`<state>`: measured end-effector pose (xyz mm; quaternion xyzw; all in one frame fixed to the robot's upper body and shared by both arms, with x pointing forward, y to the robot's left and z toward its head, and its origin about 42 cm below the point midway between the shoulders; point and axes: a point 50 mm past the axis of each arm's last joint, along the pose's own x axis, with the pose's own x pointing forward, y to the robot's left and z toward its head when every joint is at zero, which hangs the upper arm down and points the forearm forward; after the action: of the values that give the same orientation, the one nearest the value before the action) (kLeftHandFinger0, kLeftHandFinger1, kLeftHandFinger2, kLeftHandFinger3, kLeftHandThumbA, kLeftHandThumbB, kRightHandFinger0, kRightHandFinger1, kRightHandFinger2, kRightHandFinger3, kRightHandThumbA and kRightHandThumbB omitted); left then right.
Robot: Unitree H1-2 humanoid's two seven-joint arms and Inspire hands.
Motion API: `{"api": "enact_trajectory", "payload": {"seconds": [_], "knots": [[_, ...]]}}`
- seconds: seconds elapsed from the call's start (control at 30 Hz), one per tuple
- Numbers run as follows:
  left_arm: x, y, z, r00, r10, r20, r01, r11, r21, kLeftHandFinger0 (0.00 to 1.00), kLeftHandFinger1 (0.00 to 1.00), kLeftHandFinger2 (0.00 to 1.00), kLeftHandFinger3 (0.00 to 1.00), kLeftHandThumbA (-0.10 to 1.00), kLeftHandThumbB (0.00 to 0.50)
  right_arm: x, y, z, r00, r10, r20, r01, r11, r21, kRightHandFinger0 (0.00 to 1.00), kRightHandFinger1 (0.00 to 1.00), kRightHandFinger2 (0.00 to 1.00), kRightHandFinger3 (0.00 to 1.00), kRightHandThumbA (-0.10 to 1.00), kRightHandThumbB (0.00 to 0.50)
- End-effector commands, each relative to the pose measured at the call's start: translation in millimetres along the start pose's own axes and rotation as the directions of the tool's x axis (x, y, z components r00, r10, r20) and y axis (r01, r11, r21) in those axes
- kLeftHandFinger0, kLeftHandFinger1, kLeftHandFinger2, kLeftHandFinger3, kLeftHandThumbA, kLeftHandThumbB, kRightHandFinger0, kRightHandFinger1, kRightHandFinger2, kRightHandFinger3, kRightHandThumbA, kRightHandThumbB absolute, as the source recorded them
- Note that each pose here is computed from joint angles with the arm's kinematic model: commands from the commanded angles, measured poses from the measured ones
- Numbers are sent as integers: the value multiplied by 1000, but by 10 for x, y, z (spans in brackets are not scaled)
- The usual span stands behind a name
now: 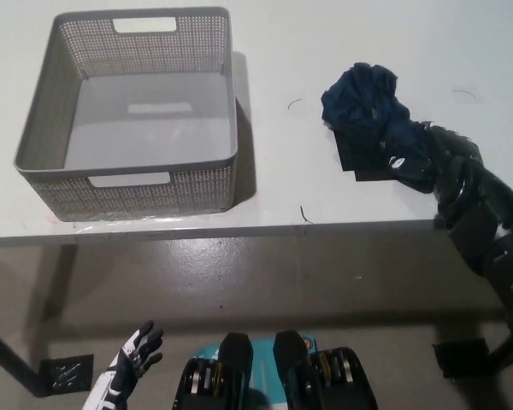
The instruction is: Use the right hand to pick up a umbrella on the right side and place it into a container on the lft side
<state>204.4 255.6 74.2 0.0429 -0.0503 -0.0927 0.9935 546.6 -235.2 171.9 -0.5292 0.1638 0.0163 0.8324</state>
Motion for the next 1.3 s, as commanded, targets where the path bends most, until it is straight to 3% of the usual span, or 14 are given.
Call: {"api": "enact_trajectory", "payload": {"seconds": [0.0, 0.1, 0.17, 0.2, 0.23, 0.27, 0.37, 0.57, 0.67, 0.77, 0.87, 1.0, 1.1, 1.27], "knots": [[22, 83, 101, 999, -17, 33, 16, 1000, 12, 1000, 1000, 1000, 1000, 1000, 18, -160, 618, -183, 999, -16, 32, 12, 993, 114, 220, 377, 522, 455, -100, 182], [61, 89, 109, 999, -15, 37, 14, 1000, 13, 1000, 1000, 1000, 1000, 1000, 27, -131, 478, -193, 995, -89, 42, 81, 984, 158, 21, 258, 507, 484, -100, 181], [73, 87, 103, 999, -19, 33, 18, 1000, 11, 1000, 1000, 1000, 1000, 1000, 25, -112, 364, -189, 987, -149, 66, 134, 972, 196, 18, 226, 543, 380, -100, 189], [66, 89, 97, 999, -19, 31, 19, 1000, 11, 1000, 1000, 1000, 1000, 1000, 24, -112, 356, -188, 985, -158, 70, 141, 969, 201, 3, 268, 661, 478, -100, 189], [53, 84, 88, 999, -18, 29, 17, 1000, 10, 1000, 1000, 1000, 1000, 1000, 22, -105, 301, -180, 978, -189, 83, 169, 964, 208, 0, 245, 770, 626, -100, 95], [37, 85, 78, 1000, -17, 25, 16, 1000, 11, 1000, 1000, 1000, 1000, 1000, 21, -99, 243, -154, 971, -217, 97, 190, 954, 234, 1, 337, 877, 770, -100, 143], [16, 93, 63, 1000, -14, 24, 14, 1000, 12, 1000, 1000, 1000, 1000, 1000, 14, -78, 80, -46, 953, -273, 133, 230, 935, 270, 0, 399, 827, 802, -100, 179], [-3, 90, 62, 1000, -9, 18, 9, 1000, 11, 1000, 1000, 1000, 1000, 1000, 9, -55, -545, 399, 881, -413, 230, 291, 857, 424, 0, 279, 766, 636, -100, 166], [-11, 100, 57, 1000, -7, 16, 7, 1000, 3, 1000, 1000, 1000, 1000, 1000, 15, -125, -897, 719, 844, -463, 269, 301, 826, 476, 0, 394, 796, 843, -100, 121], [-44, 121, 51, 1000, -8, 12, 8, 1000, 9, 1000, 1000, 1000, 1000, 1000, 2, -316, -1200, 1123, 765, -523, 376, 318, 814, 486, 0, 395, 765, 794, -100, 174], [-43, 119, 39, 1000, -6, 9, 6, 1000, 8, 1000, 1000, 1000, 1000, 1000, 5, -482, -1316, 1418, 724, -524, 449, 277, 817, 506, 0, 392, 770, 830, -100, 153], [-68, 98, 24, 1000, -4, 4, 4, 1000, 8, 1000, 1000, 1000, 1000, 1000, 7, -728, -1346, 1926, 669, -519, 532, 228, 824, 518, 0, 296, 699, 648, -100, 112], [-91, 80, 19, 1000, -3, 5, 3, 1000, 30, 1000, 1000, 1000, 1000, 1000, 5, -888, -1324, 2287, 649, -497, 576, 214, 846, 489, 11, 385, 756, 649, -100, 217], [-47, 70, 45, 1000, -17, 0, 17, 999, 43, 1000, 1000, 1000, 1000, 1000, 48, -1171, -1230, 2901, 583, -475, 659, 164, 863, 477, 0, 237, 698, 732, -100, 218]]}}
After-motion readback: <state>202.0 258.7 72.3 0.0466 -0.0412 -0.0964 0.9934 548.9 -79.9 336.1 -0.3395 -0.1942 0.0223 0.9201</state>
